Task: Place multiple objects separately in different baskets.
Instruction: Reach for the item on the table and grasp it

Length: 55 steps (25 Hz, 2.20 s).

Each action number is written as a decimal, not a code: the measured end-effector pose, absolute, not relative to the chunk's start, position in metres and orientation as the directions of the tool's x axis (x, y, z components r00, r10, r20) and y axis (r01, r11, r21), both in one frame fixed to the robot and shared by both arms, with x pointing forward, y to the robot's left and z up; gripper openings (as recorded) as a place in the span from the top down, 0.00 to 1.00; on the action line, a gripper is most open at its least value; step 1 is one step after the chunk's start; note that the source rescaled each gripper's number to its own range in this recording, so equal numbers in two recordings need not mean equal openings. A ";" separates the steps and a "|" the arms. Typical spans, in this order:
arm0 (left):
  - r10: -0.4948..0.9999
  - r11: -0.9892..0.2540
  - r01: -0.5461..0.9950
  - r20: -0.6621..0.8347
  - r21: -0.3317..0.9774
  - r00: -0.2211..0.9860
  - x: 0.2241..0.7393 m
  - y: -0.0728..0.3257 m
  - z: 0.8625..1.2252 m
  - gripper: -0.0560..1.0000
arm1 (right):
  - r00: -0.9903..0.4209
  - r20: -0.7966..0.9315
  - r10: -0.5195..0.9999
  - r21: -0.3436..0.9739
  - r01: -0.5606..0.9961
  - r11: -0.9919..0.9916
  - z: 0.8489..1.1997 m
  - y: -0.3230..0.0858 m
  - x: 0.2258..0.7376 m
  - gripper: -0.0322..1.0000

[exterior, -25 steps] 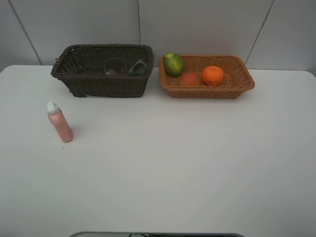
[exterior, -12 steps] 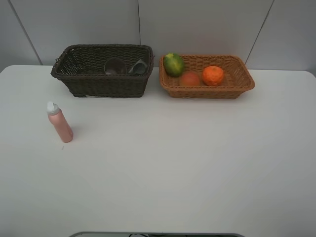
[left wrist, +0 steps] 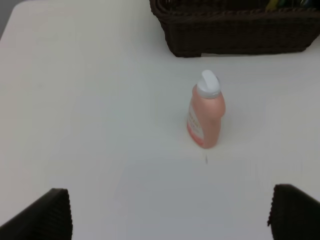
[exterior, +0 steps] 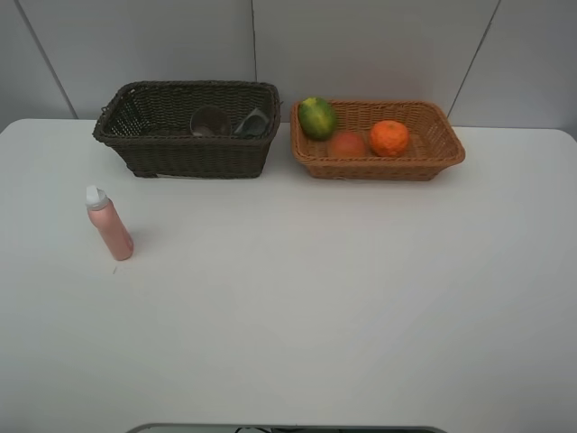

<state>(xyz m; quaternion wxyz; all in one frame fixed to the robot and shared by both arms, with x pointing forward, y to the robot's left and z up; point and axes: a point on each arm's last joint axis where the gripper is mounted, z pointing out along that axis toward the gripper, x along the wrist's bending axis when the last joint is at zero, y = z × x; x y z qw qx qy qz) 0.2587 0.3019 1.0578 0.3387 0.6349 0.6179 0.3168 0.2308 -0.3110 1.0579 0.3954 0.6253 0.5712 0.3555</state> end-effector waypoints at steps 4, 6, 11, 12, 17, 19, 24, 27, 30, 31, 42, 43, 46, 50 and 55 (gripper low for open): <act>0.997 -0.041 0.584 -0.005 0.811 0.078 0.296 0.297 1.080 0.00 | 0.095 -0.007 0.995 0.901 0.433 -0.035 1.058 -0.311 0.231 0.09; 0.996 -0.049 0.612 -0.007 0.790 0.088 0.328 0.293 1.095 0.00 | 0.095 -0.007 0.995 0.901 0.433 -0.035 1.058 -0.311 0.231 0.09; 0.996 -0.051 0.727 -0.019 0.684 0.088 0.388 0.285 1.100 0.00 | 0.095 -0.007 0.995 0.901 0.433 -0.035 1.058 -0.311 0.231 0.09; 0.996 -0.042 0.750 -0.035 0.660 0.087 0.398 0.283 1.101 0.00 | 0.095 -0.007 0.995 0.901 0.433 -0.035 1.058 -0.311 0.231 0.09; 0.994 0.011 0.871 -0.098 0.491 0.043 0.445 0.274 1.076 0.00 | 0.095 -0.007 0.995 0.901 0.433 -0.035 1.058 -0.311 0.231 0.09; 0.994 0.028 0.895 -0.106 0.445 0.022 0.454 0.273 1.065 0.00 | 0.095 -0.007 0.995 0.901 0.433 -0.035 1.058 -0.311 0.231 0.09; 0.991 0.088 0.919 -0.127 0.385 -0.041 0.472 0.271 1.044 0.00 | 0.095 -0.007 0.995 0.901 0.433 -0.035 1.058 -0.311 0.231 0.09; 0.988 0.118 0.935 -0.130 0.334 -0.078 0.480 0.270 1.032 0.00 | 0.095 -0.007 0.995 0.901 0.433 -0.035 1.058 -0.311 0.231 0.09; 0.981 0.171 0.949 -0.133 0.266 -0.140 0.488 0.269 1.015 0.00 | 0.095 -0.007 0.995 0.901 0.433 -0.035 1.058 -0.311 0.231 0.09; 0.979 0.184 0.953 -0.131 0.243 -0.155 0.491 0.269 1.009 0.00 | 0.095 -0.007 0.995 0.901 0.433 -0.035 1.058 -0.311 0.231 0.09; 0.979 0.182 0.957 -0.136 0.224 -0.155 0.510 0.245 0.981 0.00 | 0.095 -0.007 0.995 0.901 0.433 -0.035 1.058 -0.311 0.231 0.09; 0.977 0.193 0.958 -0.135 0.214 -0.167 0.511 0.245 0.978 0.00 | 0.095 -0.007 0.995 0.901 0.433 -0.035 1.058 -0.311 0.231 0.09; 0.973 0.214 0.959 -0.123 0.185 -0.194 0.515 0.243 0.969 0.00 | 0.094 -0.006 0.996 0.901 0.433 -0.035 1.058 -0.311 0.231 0.09; 0.978 0.196 0.966 -0.099 0.167 -0.182 0.519 0.234 0.956 0.00 | 0.094 -0.006 0.996 0.901 0.433 -0.035 1.058 -0.311 0.231 0.09; 0.975 0.217 0.967 -0.071 0.133 -0.209 0.522 0.232 0.942 0.00 | 0.094 -0.006 0.996 0.901 0.433 -0.035 1.058 -0.311 0.231 0.09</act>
